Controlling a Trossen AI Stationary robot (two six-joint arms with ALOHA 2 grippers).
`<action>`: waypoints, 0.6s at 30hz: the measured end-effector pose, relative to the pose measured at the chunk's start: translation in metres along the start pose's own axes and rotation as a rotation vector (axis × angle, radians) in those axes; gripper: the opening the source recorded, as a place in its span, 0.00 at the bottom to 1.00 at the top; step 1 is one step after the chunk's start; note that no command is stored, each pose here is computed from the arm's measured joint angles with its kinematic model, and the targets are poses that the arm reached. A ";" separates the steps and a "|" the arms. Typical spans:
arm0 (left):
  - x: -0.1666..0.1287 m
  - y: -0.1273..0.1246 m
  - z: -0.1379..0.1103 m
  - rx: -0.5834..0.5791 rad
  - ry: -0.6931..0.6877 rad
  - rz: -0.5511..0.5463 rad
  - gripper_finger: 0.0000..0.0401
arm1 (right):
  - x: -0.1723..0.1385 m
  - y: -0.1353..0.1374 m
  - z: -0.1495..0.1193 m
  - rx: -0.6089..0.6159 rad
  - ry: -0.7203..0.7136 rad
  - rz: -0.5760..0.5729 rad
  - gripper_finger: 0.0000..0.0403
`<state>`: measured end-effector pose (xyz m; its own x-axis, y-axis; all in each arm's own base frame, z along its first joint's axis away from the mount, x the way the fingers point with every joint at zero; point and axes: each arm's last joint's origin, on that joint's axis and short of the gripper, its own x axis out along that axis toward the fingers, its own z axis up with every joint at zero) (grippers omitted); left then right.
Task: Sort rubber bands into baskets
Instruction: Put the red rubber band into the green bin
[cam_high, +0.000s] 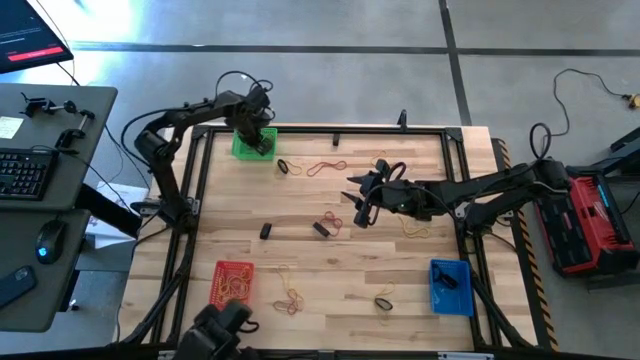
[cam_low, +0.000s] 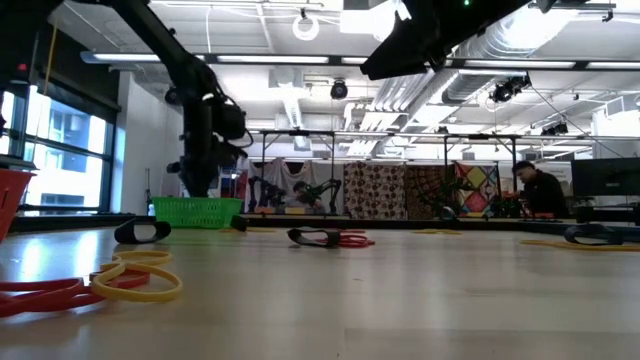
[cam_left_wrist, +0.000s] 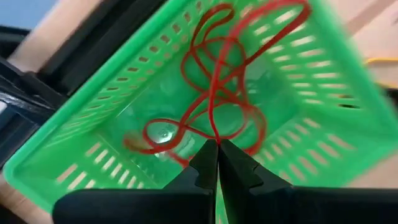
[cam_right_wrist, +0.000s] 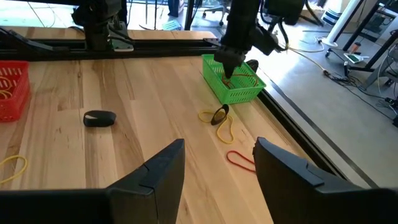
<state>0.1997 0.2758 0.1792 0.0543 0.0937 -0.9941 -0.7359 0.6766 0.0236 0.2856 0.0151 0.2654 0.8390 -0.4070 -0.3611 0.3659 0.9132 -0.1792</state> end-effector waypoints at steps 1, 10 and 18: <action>0.003 0.000 0.000 0.000 0.011 0.013 0.00 | 0.000 0.000 -0.001 -0.002 0.003 0.000 0.45; 0.005 0.004 0.000 0.041 0.027 0.072 0.06 | 0.004 -0.005 -0.014 0.034 0.035 -0.019 0.45; 0.005 0.005 0.000 0.041 0.039 0.129 0.20 | 0.005 -0.005 -0.015 0.036 0.037 -0.018 0.45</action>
<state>0.1963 0.2790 0.1746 -0.0661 0.1543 -0.9858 -0.7067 0.6903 0.1554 0.2819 0.0079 0.2513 0.8170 -0.4231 -0.3918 0.3954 0.9056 -0.1535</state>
